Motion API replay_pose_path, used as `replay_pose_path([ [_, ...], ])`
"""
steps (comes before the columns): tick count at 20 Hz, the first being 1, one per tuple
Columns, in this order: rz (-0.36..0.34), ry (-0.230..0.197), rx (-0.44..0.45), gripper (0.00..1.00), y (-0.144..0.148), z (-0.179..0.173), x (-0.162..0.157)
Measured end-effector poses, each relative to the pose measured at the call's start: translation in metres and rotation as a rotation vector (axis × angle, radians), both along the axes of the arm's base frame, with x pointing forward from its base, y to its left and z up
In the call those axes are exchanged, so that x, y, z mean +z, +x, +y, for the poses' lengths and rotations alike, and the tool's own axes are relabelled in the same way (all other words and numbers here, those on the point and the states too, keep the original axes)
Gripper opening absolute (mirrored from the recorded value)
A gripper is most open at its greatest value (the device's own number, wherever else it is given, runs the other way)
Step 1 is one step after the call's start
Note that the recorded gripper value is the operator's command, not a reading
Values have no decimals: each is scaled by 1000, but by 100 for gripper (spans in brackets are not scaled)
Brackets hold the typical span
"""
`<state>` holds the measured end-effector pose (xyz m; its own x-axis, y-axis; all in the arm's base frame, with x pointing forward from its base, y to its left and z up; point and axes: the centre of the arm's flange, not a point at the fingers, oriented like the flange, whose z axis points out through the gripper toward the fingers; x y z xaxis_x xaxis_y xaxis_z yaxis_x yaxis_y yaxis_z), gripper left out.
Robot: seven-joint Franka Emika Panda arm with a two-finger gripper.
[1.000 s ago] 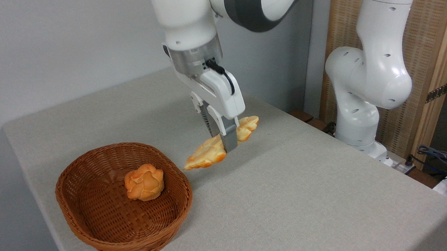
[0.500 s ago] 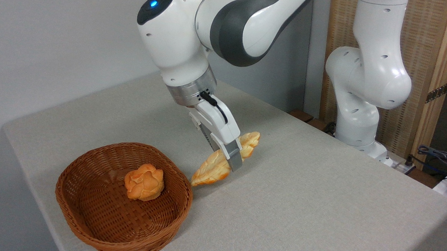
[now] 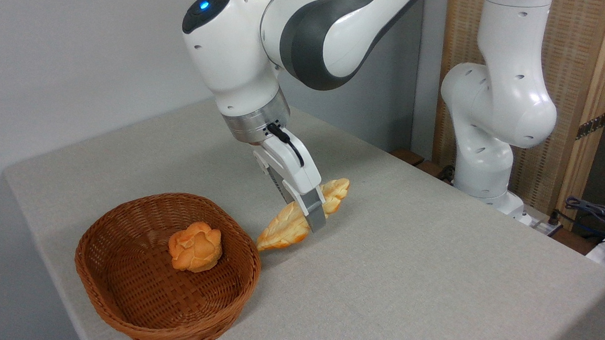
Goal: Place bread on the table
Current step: 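Open the gripper to release the roll and raise it away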
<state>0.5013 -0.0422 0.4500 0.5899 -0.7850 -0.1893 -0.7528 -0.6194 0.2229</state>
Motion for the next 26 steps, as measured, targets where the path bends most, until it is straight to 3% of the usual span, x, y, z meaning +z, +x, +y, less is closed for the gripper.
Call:
replay_pose_path([
  [11,-21,-1,0,100,4,0,3],
  [20,-235,-24,9,100,32,1,99],
  [26,-310,-35,19,100,40,4,118],
])
